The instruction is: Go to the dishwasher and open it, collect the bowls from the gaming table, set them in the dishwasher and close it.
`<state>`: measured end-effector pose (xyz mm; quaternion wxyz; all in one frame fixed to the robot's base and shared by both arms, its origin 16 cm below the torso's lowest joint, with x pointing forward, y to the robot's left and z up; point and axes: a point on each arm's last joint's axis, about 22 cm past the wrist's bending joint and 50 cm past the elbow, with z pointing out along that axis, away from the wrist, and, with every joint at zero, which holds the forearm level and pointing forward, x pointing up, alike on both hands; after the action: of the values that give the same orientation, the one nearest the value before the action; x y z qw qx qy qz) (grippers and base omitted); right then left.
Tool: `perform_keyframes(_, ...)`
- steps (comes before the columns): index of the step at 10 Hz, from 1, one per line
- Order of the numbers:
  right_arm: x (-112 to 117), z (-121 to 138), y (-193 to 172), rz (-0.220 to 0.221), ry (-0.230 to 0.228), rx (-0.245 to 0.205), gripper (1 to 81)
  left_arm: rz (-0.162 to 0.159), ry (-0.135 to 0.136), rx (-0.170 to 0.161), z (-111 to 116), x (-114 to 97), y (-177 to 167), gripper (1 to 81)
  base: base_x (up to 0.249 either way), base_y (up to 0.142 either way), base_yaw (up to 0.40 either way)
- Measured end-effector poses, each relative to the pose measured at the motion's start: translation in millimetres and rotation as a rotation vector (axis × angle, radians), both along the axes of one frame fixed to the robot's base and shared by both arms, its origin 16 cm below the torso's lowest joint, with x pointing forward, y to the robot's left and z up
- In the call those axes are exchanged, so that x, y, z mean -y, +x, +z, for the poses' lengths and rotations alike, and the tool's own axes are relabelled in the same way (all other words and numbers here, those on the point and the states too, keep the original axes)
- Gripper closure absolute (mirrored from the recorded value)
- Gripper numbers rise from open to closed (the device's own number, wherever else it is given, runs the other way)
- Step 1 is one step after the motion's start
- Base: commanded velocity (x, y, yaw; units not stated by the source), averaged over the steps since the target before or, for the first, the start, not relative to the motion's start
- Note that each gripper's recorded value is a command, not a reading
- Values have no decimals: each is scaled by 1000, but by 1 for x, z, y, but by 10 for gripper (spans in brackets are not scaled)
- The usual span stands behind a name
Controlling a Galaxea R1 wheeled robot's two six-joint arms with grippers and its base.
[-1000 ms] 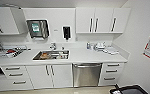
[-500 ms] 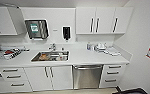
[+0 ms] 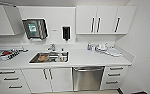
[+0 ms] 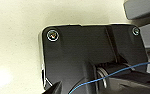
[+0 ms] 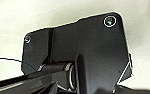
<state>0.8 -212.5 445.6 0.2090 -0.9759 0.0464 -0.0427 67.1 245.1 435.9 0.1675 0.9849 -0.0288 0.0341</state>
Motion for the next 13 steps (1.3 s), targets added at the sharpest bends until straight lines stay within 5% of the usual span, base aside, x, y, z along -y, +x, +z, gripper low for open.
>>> perform_keyframes(13, 0, 0, -9, 3, 0, -9, 10, -1, -2, -12, 0, 1, -12, 10, 106, 0, 0)
